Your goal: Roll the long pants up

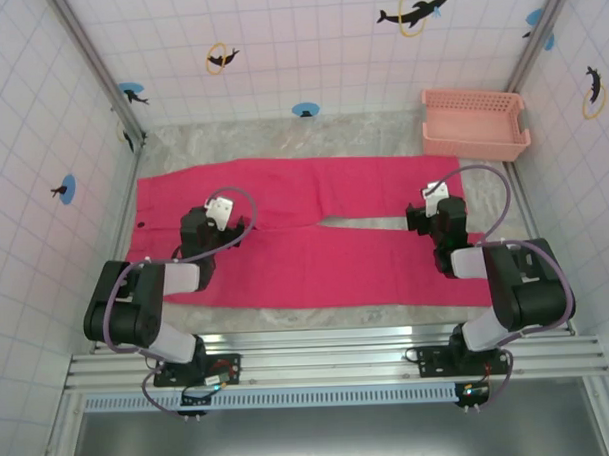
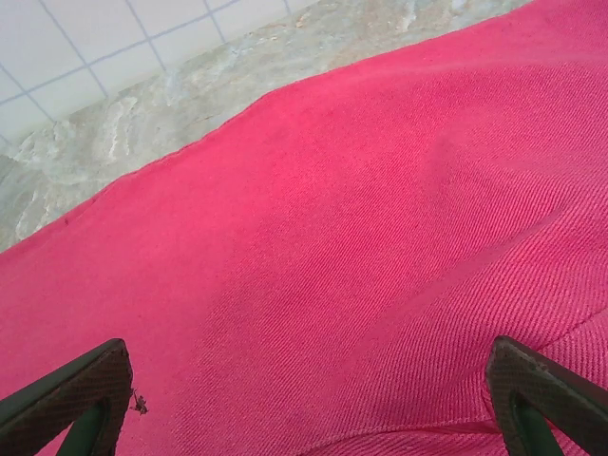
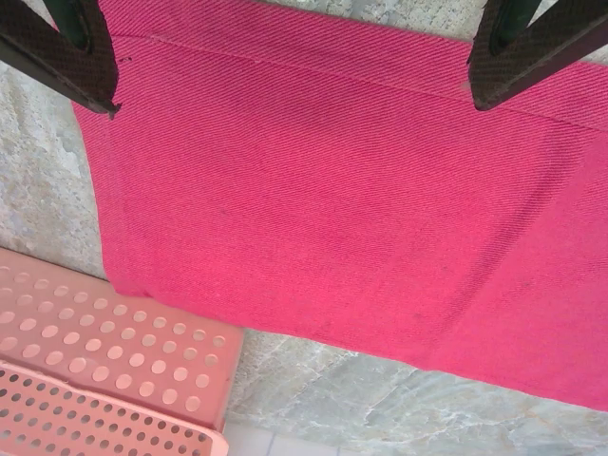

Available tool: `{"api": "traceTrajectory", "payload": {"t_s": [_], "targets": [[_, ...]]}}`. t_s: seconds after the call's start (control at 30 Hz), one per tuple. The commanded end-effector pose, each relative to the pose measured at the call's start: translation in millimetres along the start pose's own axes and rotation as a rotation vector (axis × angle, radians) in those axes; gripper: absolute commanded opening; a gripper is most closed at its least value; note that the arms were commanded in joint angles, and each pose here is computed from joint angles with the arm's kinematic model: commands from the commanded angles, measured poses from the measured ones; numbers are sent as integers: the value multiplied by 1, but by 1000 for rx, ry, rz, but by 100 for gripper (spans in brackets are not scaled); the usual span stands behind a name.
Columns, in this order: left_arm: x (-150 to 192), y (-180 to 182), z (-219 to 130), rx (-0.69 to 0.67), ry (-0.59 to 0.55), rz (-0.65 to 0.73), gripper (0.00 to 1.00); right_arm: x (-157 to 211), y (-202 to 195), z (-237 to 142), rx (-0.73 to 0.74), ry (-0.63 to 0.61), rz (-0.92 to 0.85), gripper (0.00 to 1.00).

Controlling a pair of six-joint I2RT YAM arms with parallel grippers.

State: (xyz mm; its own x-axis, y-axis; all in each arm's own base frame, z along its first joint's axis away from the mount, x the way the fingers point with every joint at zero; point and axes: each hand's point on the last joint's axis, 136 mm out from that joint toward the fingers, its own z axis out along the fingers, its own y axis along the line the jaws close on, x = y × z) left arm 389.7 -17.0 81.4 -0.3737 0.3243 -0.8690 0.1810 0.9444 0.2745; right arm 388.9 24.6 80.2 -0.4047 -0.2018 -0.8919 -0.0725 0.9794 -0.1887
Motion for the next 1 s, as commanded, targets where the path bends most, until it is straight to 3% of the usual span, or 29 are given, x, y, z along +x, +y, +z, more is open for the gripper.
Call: {"api": "traceTrajectory", "payload": {"t_s": [0.0, 0.53, 0.6, 0.7, 0.83, 0.97], "targets": [[-15, 4, 1, -4, -47, 9, 98, -16, -2, 1, 14, -37, 11, 98], [-17, 3, 1, 0, -53, 10, 97, -19, -2, 0, 19, -46, 4, 98], [-27, 8, 2, 4, -12, 9, 97, -35, 1, -4, 23, 17, -43, 98], [-49, 23, -2, 2, 162, 38, 97, -57, 13, -24, -15, 148, -179, 98], [-93, 53, -26, -78, 304, 32, 98, -88, 70, -82, -105, 141, -407, 98], [-125, 70, -56, -122, 342, -22, 97, -58, 151, -144, -334, 178, -564, 98]]}}
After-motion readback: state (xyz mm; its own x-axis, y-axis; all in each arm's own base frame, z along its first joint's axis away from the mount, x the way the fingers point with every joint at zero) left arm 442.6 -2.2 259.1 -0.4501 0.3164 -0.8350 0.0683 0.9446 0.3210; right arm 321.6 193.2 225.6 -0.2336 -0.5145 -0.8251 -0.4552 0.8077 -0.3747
